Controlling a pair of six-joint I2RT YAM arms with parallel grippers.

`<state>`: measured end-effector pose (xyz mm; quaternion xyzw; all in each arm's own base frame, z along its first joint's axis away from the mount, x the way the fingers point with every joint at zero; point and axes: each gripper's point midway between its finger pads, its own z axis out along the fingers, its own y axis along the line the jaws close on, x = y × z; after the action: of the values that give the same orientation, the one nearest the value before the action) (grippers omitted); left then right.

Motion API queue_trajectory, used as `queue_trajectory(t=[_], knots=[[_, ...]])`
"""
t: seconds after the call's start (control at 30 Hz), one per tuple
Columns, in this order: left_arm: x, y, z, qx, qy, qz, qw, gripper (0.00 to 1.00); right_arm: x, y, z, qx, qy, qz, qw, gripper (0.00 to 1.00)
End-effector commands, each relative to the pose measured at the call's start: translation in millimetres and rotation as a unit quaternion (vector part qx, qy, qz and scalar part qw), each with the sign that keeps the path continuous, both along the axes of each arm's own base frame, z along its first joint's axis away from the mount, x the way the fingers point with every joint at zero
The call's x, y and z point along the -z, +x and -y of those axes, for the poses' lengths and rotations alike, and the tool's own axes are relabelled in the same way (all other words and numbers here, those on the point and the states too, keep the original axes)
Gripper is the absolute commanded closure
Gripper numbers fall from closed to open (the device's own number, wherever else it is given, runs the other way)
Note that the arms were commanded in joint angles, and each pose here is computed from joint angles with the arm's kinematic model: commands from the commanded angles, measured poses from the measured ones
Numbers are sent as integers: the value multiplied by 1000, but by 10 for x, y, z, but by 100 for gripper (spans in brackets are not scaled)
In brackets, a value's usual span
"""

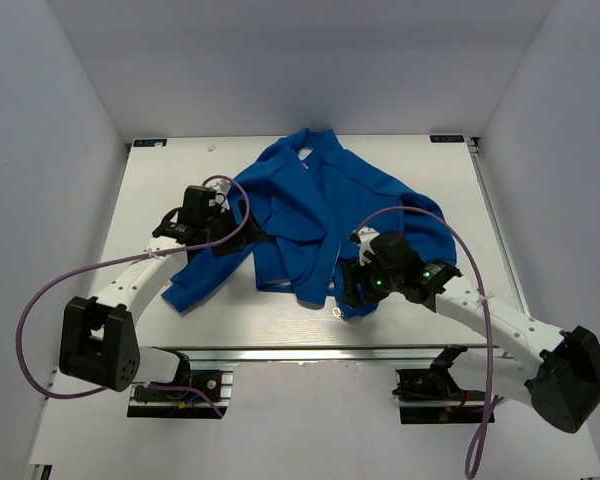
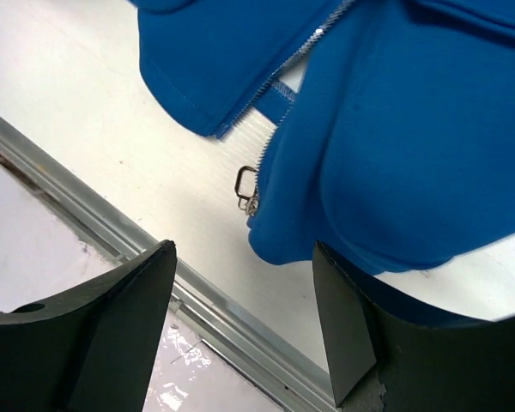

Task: Zip up the jacket

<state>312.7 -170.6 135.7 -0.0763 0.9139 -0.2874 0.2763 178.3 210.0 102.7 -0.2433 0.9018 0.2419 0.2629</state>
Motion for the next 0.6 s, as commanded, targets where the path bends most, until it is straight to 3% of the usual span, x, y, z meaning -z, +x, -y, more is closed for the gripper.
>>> queue_trajectory(t=[0.0, 0.2, 0.57], knots=[[-57, -92, -55, -1, 9, 15, 1000, 2, 16, 17, -69, -7, -45, 15, 999, 30], [-39, -220, -104, -5, 11, 15, 1000, 2, 335, -12, -37, 20, -121, -11, 992, 37], [-73, -280, -176, -18, 22, 18, 999, 2, 619, -43, -166, 11, -126, -29, 992, 55]])
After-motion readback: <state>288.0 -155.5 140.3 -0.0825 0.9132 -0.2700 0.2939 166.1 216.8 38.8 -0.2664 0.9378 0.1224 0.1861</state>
